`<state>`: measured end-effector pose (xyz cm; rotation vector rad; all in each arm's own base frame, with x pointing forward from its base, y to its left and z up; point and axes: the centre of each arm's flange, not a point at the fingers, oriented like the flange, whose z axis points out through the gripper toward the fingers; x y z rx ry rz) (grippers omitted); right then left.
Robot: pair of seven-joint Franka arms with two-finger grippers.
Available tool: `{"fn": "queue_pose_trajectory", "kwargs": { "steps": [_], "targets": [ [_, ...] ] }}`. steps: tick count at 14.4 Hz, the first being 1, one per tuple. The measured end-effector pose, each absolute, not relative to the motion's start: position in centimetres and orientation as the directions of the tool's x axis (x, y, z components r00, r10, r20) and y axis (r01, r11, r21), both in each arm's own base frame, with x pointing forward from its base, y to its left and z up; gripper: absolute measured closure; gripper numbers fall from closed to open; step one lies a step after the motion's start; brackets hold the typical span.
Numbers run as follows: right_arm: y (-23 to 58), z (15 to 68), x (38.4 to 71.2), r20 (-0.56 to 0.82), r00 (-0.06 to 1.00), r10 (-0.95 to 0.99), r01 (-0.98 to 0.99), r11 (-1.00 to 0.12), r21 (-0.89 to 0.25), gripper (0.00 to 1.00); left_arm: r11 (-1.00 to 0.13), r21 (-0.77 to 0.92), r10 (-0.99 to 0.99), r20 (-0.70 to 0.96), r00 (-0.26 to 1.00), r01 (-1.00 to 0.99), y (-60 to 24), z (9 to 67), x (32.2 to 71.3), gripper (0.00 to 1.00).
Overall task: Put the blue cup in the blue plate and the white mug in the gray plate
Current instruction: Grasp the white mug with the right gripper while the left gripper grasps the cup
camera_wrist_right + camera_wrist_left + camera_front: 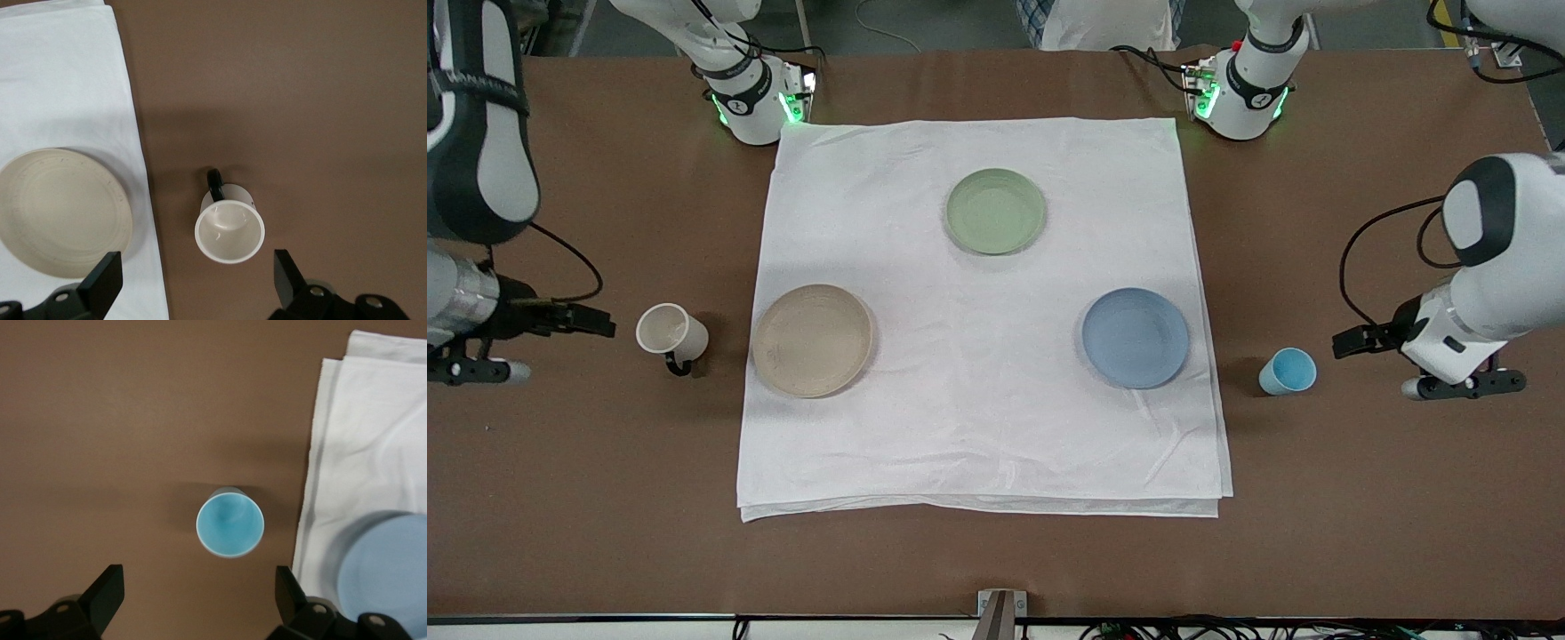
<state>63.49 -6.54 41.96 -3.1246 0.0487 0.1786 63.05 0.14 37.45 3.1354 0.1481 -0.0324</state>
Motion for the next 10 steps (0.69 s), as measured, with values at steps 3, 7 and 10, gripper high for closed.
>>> {"fn": "queue_pose_trajectory", "kwargs": {
  "steps": [3, 7, 10],
  "targets": [
    [-6.5, 34.9, 63.6, -0.091, 0.996, -0.025, -0.026, -1.0, -0.006, 0.0, -0.994, 0.006, 0.112, -0.015, 0.994, 0.112, 0.5, 30.9, 62.6, 0.01],
    [-6.2, 28.2, 60.8, -0.054, 0.999, -0.004, -0.004, -1.0, -0.003, 0.0, -0.993, 0.001, 0.114, -0.086, 0.99, 0.115, 0.6, 26.5, 61.5, 0.19],
    [-6.5, 25.2, 59.6, -0.065, 0.997, 0.04, 0.039, -0.999, -0.006, 0.03, -0.993, 0.0, 0.116, -0.107, 0.987, 0.117, 0.7, 24.1, 61.2, 0.34]
  ]
}}
